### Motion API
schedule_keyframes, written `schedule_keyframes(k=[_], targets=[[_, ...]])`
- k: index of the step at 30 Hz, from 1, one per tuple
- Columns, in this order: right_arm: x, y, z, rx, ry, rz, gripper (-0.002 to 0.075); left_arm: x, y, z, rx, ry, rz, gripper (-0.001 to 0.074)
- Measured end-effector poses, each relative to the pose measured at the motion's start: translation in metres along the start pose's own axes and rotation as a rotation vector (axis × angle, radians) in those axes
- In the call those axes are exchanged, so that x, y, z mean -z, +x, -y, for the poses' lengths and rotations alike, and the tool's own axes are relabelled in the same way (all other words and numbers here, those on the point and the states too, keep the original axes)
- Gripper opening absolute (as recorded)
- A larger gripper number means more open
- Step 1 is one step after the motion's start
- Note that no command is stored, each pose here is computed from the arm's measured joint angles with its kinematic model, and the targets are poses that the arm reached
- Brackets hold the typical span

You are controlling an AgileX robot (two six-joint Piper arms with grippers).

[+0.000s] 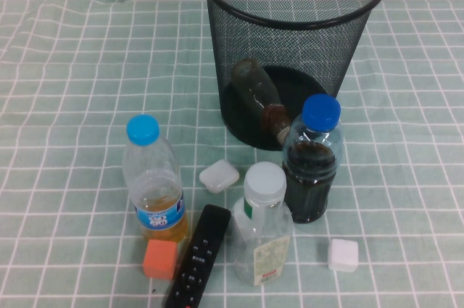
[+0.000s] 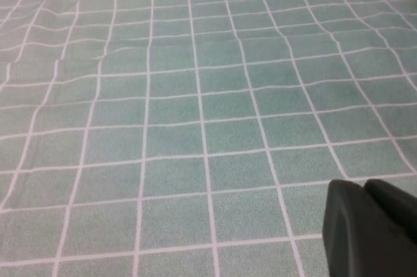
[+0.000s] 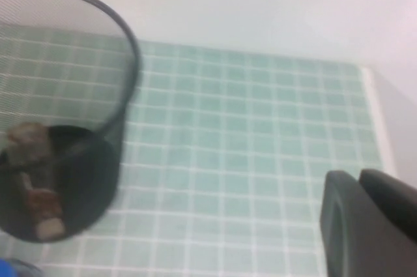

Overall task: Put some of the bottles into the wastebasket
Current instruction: Pick up a bottle from the table with left arm

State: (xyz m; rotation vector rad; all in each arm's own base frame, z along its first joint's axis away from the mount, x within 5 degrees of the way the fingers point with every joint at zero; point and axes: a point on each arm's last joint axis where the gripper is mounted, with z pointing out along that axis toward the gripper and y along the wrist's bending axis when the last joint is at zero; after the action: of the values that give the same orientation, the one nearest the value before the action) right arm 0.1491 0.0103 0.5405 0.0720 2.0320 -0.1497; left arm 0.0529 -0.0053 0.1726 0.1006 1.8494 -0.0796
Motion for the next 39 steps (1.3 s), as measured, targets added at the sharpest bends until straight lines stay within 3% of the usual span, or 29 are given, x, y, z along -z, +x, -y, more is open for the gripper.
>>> schedule_keyframes(k=[4,7,17,22,28,39], targets=[[-0.001,0.03,0.004,0.043,0.006,0.018,-0.0006,0.0,0.0,0.0,0.0,0.0,0.0,-0.0004],[0.002,0.062,0.014,0.038,-0.002,0.167,-0.0006,0.0,0.0,0.0,0.0,0.0,0.0,-0.0004],[-0.044,0.249,0.018,-0.071,0.087,0.424,-0.0006,0.0,0.0,0.0,0.0,0.0,0.0,-0.0004],[-0.061,0.313,0.01,-0.081,0.067,0.538,-0.0006,0.0,0.0,0.0,0.0,0.0,0.0,-0.0004],[-0.067,0.34,0.006,-0.129,0.044,0.565,-0.0006,0.0,0.0,0.0,0.0,0.0,0.0,-0.0004],[-0.065,0.34,0.0,-0.094,-0.065,0.573,-0.0006,0.0,0.0,0.0,0.0,0.0,0.0,-0.0004]])
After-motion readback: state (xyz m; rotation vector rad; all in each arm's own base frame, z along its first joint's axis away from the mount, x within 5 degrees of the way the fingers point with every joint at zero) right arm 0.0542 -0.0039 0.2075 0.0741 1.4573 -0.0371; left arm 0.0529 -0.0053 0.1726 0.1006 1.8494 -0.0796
